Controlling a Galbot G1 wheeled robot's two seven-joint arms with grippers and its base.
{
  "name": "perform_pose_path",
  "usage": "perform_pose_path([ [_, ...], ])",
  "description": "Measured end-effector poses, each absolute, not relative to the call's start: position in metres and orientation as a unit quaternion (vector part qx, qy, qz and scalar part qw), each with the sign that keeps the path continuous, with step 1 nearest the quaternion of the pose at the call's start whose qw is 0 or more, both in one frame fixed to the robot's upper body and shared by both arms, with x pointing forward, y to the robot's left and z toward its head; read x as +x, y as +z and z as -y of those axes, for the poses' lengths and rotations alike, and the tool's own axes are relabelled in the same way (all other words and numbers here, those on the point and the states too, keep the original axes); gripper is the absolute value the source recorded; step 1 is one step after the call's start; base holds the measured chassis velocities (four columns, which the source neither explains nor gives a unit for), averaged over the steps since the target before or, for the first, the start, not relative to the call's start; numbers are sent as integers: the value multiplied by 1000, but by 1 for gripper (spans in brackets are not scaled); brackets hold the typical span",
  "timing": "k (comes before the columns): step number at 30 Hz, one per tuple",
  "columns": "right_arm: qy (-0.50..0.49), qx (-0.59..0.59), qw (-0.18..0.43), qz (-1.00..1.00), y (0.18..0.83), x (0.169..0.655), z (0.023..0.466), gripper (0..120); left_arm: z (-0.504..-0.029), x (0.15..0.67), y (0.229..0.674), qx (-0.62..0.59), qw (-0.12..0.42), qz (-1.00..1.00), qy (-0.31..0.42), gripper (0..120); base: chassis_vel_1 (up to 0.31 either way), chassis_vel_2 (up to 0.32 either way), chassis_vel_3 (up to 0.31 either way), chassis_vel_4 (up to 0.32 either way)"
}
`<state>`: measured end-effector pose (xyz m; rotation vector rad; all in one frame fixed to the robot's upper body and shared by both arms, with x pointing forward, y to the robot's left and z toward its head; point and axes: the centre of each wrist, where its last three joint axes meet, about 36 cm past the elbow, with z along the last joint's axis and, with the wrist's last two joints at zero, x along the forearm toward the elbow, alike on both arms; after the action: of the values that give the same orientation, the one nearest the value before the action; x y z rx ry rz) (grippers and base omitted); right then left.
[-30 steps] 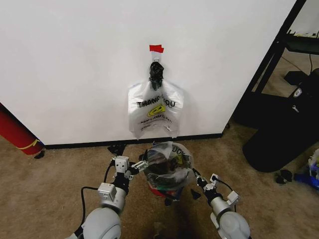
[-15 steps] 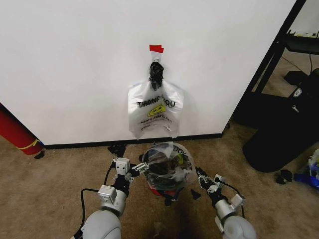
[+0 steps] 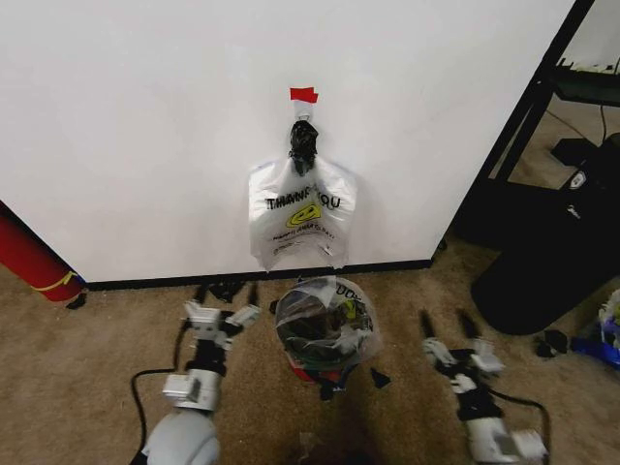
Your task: Pick up the garbage bag from the wall and place it over the trash bin.
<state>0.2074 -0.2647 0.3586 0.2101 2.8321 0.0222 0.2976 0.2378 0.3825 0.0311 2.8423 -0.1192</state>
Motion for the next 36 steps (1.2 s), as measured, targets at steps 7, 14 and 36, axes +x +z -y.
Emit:
perform_pose_path([
  [7, 22, 122, 154, -980, 379, 174, 246, 100, -245, 261, 386, 18, 139, -989, -56, 100, 0, 0, 0, 0],
  [14, 22, 120, 149, -981, 380, 161, 231, 100, -242, 244, 376, 16, 124, -991, -49, 100, 0, 0, 0, 0],
  [36, 27, 81, 127, -988, 398, 166, 220, 100, -234, 247, 362, 6, 109, -994, -19, 100, 0, 0, 0, 0],
])
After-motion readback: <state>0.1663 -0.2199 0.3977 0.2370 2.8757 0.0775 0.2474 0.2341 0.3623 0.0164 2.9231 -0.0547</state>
